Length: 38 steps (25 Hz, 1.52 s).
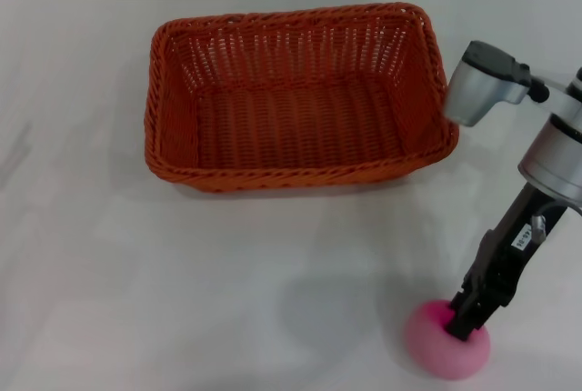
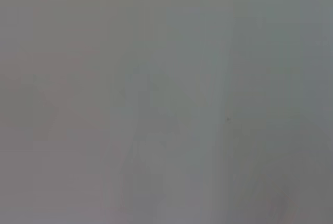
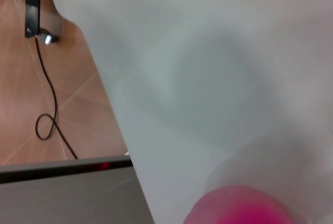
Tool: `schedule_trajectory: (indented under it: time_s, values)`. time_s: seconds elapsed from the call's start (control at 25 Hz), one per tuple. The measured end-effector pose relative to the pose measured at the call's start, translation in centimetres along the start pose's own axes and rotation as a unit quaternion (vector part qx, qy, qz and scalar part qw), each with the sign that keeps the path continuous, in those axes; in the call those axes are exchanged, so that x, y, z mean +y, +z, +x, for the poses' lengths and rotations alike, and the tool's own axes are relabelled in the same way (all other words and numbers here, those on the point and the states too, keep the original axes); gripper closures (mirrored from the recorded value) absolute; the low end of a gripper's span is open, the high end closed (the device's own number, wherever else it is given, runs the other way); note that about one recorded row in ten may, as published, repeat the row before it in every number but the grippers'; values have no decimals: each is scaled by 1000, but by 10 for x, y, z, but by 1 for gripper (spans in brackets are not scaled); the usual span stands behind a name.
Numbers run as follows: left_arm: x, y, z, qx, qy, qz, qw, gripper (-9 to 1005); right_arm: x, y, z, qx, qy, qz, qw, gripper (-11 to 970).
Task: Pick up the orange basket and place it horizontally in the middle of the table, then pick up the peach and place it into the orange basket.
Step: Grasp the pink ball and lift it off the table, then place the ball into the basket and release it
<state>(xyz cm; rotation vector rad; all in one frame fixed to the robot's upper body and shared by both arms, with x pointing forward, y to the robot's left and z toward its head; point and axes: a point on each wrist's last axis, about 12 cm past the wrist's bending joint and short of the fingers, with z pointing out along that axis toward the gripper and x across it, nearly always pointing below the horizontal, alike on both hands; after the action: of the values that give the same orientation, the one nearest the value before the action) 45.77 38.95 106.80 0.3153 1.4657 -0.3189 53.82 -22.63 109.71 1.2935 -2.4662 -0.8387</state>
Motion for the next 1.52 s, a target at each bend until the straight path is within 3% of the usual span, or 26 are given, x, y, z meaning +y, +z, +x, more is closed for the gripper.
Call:
schedule_trajectory:
  time_s: [0.2,0.6,0.72,1.08,1.36,1.52]
  values:
    - [0,0,0,1,0,-1,1000,209,2,4,1,7,-13,-6,1000,606]
    - [0,-1,0,-1,0,-2,1000,209,11,-3,-5,-26,-60,-39,997,809]
    - [0,-3,0,0,-1,-4,1000,209,16,-10,-8,-47,-82,-49,994,923]
    - [1,-2,-1,-3,0,-5,1000,208,29,-37,-8,-123,-152,-54,979,916]
    - [2,0,-4,-7,4,-2,1000,209,48,-67,-10,-189,-227,-46,954,910]
    - [2,1,-5,-8,5,-1,1000,209,50,-84,-12,-236,-256,-27,937,907]
